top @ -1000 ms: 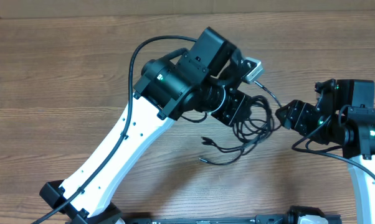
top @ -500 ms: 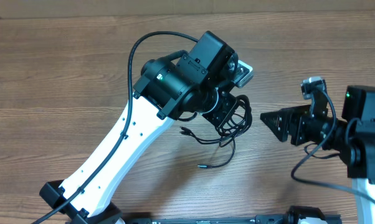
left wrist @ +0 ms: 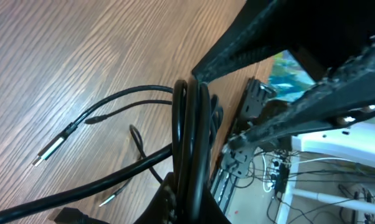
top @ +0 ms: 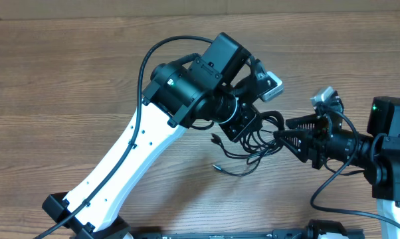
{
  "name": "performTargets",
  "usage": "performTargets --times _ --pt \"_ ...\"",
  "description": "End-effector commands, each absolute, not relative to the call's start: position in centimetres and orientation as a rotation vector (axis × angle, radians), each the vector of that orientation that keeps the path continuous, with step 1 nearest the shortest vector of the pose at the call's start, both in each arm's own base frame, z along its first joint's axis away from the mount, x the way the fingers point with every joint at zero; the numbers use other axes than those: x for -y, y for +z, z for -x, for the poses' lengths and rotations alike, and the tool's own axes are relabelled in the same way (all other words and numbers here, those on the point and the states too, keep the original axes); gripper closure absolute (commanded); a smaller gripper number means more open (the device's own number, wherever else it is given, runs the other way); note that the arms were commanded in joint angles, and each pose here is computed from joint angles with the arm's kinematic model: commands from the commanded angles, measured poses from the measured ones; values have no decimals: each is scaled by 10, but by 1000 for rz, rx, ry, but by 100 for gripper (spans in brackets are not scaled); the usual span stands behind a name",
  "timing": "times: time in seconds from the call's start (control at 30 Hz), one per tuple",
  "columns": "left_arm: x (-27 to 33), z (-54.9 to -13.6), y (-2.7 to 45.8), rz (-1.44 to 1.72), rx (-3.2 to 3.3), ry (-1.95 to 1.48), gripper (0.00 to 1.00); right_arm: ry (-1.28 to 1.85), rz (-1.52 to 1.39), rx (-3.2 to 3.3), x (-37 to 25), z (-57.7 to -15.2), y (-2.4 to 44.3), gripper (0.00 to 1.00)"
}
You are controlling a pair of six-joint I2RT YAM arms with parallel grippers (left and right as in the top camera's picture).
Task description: Untangle cables
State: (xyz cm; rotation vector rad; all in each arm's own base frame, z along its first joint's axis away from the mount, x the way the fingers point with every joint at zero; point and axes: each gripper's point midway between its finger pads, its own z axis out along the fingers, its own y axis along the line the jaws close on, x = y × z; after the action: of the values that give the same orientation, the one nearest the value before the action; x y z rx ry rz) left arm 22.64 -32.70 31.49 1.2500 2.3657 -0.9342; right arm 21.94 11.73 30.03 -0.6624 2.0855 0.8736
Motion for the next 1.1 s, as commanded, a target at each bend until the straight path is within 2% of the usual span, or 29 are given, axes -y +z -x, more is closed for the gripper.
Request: performTargets --times 0.0,0.03,0.13,0.4,0.7,0.93,1.07 --pt "332 -215 330 -1301 -2284 -1010 96 869 690 -2050 -118 -218 306 62" --pt "332 -215 330 -1300 -2284 -1011 96 868 690 -2050 -118 -218 306 63" --pt "333 -216 331 -1295 -2282 -1012 96 866 691 -2047 -118 -219 307 79" --pt "335 -222 333 -1199 -2328 -1024 96 869 680 -2055 -118 -219 306 95" --pt "310 -264 318 -621 -2609 -821 96 901 576 -2114 -116 -220 304 96" --pt "305 -269 318 -414 -2678 -862 96 924 410 -2160 -110 -231 307 96" --pt "303 -266 316 -414 -2696 -853 96 849 140 -2238 -91 -249 301 96"
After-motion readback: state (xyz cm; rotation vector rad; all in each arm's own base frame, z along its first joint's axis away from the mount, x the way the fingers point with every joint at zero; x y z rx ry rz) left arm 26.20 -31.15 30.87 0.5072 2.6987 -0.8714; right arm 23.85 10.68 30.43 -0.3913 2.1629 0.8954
